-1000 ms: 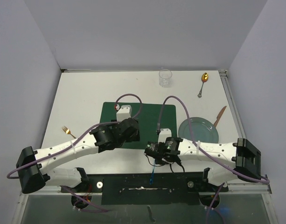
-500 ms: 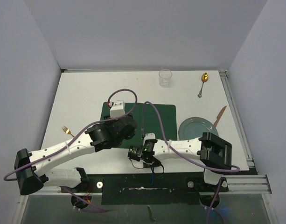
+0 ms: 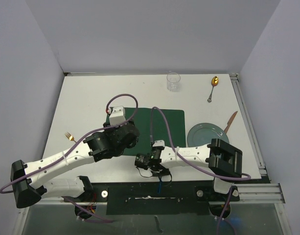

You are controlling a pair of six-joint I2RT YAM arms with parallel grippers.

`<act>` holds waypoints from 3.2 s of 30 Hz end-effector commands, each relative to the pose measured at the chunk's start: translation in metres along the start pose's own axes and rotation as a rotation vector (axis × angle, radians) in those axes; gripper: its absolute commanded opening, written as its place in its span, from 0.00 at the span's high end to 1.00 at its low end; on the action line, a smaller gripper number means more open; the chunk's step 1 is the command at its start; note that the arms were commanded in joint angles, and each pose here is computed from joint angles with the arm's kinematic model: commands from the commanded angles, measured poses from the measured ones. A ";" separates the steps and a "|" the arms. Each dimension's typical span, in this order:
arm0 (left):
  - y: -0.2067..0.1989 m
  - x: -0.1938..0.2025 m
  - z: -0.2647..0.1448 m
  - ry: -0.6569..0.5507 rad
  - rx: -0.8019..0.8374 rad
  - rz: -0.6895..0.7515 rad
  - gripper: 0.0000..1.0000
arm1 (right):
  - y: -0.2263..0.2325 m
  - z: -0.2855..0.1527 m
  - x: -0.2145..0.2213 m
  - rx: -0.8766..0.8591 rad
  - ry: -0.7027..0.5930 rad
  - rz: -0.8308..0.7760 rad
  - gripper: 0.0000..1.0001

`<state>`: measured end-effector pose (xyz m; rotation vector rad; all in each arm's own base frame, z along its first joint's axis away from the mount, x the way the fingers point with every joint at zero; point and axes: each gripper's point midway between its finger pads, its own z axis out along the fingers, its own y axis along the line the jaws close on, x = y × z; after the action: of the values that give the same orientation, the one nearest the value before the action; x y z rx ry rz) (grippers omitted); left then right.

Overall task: Set the dinner table for one person
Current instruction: Pick up the fork at the center of the board.

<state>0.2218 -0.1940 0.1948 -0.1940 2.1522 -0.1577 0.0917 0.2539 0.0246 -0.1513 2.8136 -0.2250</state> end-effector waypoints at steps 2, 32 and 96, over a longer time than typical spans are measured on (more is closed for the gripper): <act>0.003 -0.011 -0.002 -0.036 -0.019 -0.029 0.32 | -0.006 -0.007 -0.005 -0.018 -0.045 0.066 0.73; -0.002 -0.013 0.009 -0.042 -0.100 0.041 0.32 | -0.027 0.046 0.022 0.033 -0.012 0.198 0.98; 0.010 -0.010 0.011 -0.048 -0.114 0.031 0.31 | -0.023 0.006 -0.028 -0.191 -0.232 0.341 0.67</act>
<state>0.2314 -0.1856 0.1825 -0.1817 2.1600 0.0149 0.1123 0.2170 0.0220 0.1987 2.6106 0.0448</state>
